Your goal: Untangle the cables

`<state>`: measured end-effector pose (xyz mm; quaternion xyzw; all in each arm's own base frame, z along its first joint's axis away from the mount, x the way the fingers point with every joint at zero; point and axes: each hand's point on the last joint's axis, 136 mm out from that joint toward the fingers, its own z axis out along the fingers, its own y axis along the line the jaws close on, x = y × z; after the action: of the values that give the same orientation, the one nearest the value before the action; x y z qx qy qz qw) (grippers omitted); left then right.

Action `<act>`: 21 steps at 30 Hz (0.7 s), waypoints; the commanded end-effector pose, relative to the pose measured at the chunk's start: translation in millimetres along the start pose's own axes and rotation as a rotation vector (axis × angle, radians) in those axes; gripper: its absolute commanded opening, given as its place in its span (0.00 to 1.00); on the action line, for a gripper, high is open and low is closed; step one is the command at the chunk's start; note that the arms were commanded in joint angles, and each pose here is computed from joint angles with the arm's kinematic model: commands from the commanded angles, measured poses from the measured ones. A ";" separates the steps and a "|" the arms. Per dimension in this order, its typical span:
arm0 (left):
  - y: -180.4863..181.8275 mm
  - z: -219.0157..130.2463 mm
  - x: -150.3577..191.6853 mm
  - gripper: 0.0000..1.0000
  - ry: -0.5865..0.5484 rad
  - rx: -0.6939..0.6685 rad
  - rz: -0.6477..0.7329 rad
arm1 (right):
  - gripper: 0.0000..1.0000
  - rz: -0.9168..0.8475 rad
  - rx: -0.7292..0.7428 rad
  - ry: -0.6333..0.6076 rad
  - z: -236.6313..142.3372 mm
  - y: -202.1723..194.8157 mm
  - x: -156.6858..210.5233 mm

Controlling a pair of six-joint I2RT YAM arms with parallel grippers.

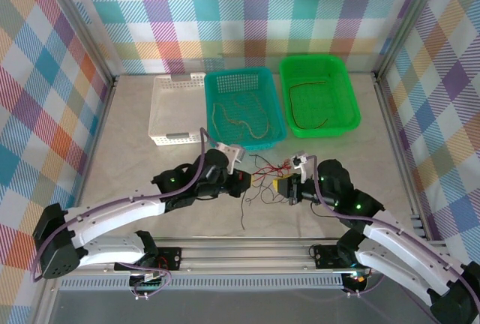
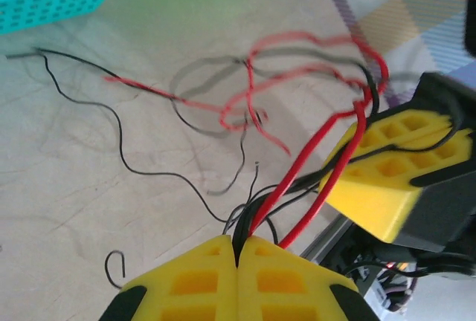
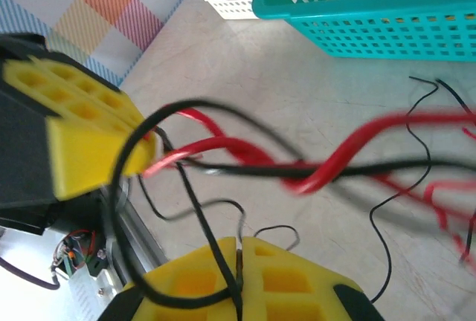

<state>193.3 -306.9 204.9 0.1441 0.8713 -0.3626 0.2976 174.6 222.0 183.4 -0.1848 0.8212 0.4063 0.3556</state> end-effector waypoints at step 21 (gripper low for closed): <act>110.5 -118.1 -15.9 0.00 -0.120 -0.410 -0.168 | 0.00 0.419 0.642 -0.047 -69.0 -130.4 12.7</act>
<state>211.4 -165.0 201.5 -0.0036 0.9193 -0.2288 0.3201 215.4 102.9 135.4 0.0679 0.9141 0.2083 0.3413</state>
